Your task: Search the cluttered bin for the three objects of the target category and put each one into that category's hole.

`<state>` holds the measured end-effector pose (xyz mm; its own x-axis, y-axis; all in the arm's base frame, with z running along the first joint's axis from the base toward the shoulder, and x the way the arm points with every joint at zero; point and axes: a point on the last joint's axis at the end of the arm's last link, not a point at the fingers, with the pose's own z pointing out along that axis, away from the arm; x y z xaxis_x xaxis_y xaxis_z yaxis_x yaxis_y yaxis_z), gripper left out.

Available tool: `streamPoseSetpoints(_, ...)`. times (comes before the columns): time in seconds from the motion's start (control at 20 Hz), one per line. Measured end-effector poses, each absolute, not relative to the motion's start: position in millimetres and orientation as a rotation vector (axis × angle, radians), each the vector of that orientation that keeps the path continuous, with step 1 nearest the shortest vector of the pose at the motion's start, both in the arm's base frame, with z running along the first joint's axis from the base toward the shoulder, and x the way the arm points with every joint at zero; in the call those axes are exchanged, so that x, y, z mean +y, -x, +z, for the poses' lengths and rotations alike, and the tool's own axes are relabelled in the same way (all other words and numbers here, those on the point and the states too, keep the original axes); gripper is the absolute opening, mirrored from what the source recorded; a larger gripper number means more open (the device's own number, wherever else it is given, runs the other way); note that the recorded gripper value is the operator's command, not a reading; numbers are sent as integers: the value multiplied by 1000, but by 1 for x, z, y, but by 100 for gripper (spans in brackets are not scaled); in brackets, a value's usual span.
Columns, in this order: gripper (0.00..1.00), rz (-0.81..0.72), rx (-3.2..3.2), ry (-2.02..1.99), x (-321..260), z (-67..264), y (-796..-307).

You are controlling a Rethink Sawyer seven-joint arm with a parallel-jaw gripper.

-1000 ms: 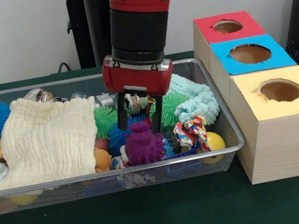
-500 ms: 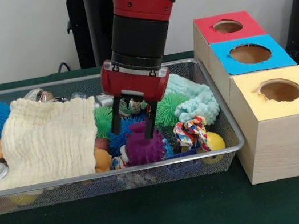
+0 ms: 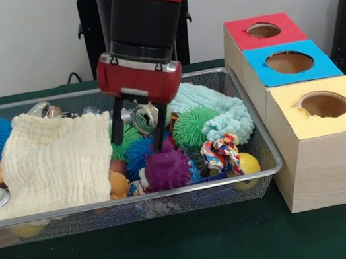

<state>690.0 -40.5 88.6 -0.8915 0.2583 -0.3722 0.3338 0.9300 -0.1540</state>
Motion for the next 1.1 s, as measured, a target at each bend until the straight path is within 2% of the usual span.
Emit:
streamPoseSetpoints(0.25, 100, -288, 2706, -469, -43, 107, -698)
streamPoseSetpoints(0.4, 100, -285, 2707, -475, -42, 106, -698)
streamPoseSetpoints(1.1, 100, -302, 2715, -441, -17, 43, -683)
